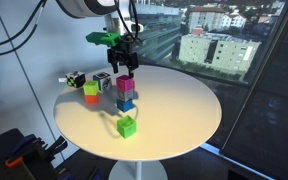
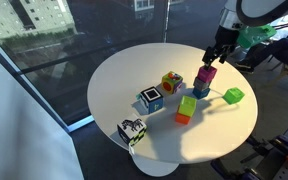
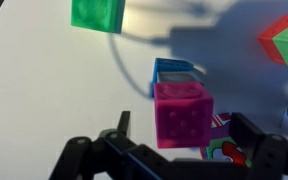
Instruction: Pick up the light green block from the green block top and put it on the orange block top, remove the mulberry pink block from the stack and put it on top of the green block top
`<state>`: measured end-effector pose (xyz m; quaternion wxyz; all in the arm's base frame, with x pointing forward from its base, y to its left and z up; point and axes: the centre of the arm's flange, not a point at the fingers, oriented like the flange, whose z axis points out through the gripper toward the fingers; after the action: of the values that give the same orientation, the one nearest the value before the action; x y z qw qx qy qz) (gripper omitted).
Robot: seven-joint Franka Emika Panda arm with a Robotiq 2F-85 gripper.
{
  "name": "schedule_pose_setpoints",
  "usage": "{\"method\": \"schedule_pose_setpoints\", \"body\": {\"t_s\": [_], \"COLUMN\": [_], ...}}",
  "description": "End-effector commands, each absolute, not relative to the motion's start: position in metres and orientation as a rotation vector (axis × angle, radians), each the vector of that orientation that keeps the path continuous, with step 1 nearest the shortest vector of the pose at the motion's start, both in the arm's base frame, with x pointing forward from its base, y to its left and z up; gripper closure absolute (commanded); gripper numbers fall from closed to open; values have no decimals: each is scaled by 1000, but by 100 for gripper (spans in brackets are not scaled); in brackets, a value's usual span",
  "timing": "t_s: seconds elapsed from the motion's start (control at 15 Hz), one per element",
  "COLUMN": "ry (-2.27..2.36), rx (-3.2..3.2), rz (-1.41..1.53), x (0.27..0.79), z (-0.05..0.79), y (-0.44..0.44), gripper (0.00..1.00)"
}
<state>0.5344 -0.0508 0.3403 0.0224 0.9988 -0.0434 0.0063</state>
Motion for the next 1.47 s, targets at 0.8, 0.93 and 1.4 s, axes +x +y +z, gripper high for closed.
{"method": "schedule_pose_setpoints", "body": {"t_s": [0.8, 0.93, 1.4], "ry": [-61, -55, -60], "rx": [3057, 3055, 3049], "rz": [73, 72, 64], "x": [540, 540, 539], "z": [325, 325, 322], "y": [-36, -36, -38], "gripper": [0, 0, 0]}}
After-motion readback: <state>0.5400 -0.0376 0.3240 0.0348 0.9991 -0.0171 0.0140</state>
